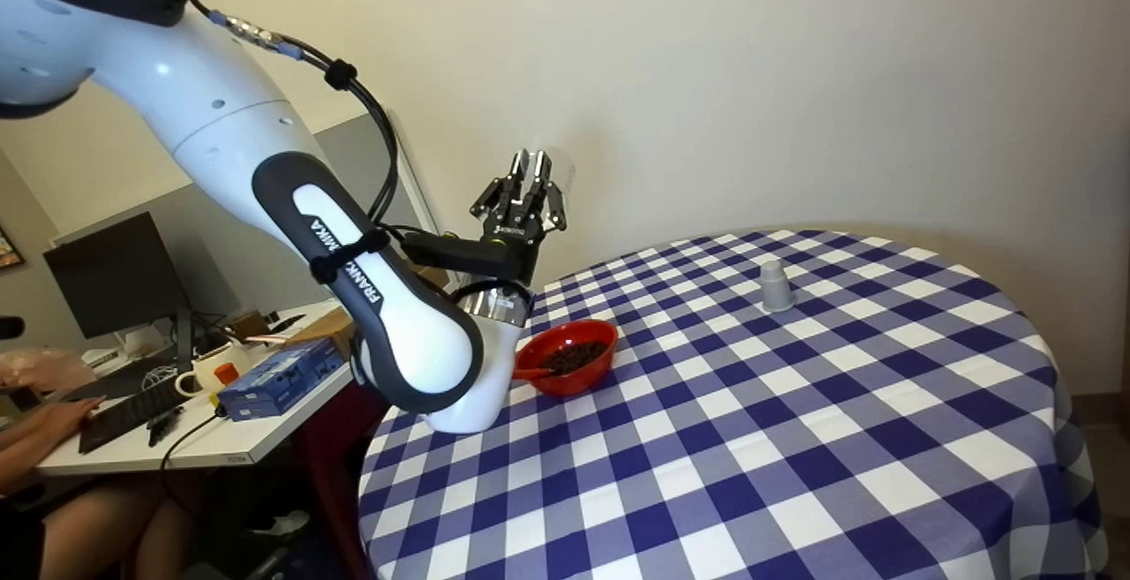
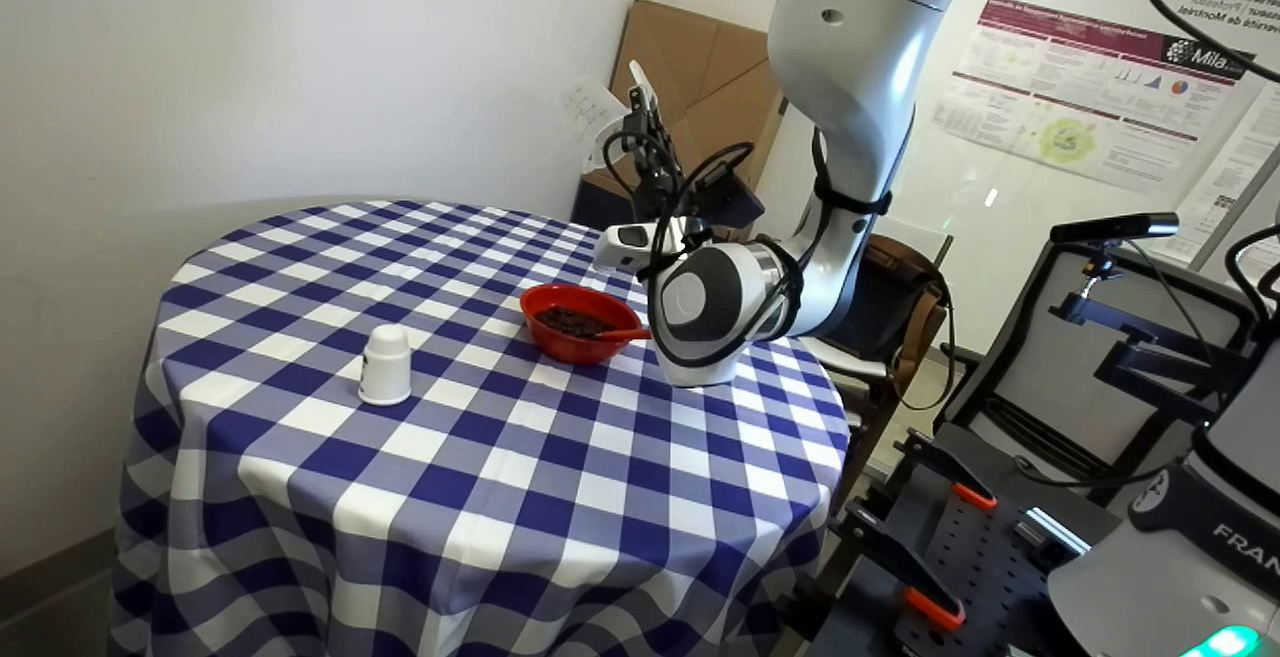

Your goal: Pour the contents of the clear jar into the red bowl

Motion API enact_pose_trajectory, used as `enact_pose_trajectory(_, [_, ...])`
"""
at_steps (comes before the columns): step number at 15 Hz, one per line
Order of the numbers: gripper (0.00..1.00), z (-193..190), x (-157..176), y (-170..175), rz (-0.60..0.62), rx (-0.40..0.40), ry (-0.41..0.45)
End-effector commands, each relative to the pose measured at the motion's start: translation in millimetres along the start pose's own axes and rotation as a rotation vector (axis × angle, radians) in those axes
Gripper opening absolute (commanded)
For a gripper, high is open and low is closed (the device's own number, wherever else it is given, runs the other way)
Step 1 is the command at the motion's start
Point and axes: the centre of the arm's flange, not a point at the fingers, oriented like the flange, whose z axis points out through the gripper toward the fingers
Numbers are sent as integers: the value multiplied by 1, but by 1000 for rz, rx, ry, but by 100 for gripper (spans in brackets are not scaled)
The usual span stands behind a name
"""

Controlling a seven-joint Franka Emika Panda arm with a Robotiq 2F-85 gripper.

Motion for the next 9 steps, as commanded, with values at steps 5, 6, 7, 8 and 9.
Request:
enact_pose_trajectory(5, [28,-7,-6,-5,-43,-48,-45])
enact_pose_trajectory(6, [28,-8,-5,-5,-45,-51,-43])
enact_pose_trajectory(7, [28,-9,-5,-6,-46,-52,-43])
enact_pose_trajectory(8, [53,-8,-5,-6,-46,-52,-44])
enact_pose_trajectory(9, [11,-7,-5,-6,-42,-39,-39])
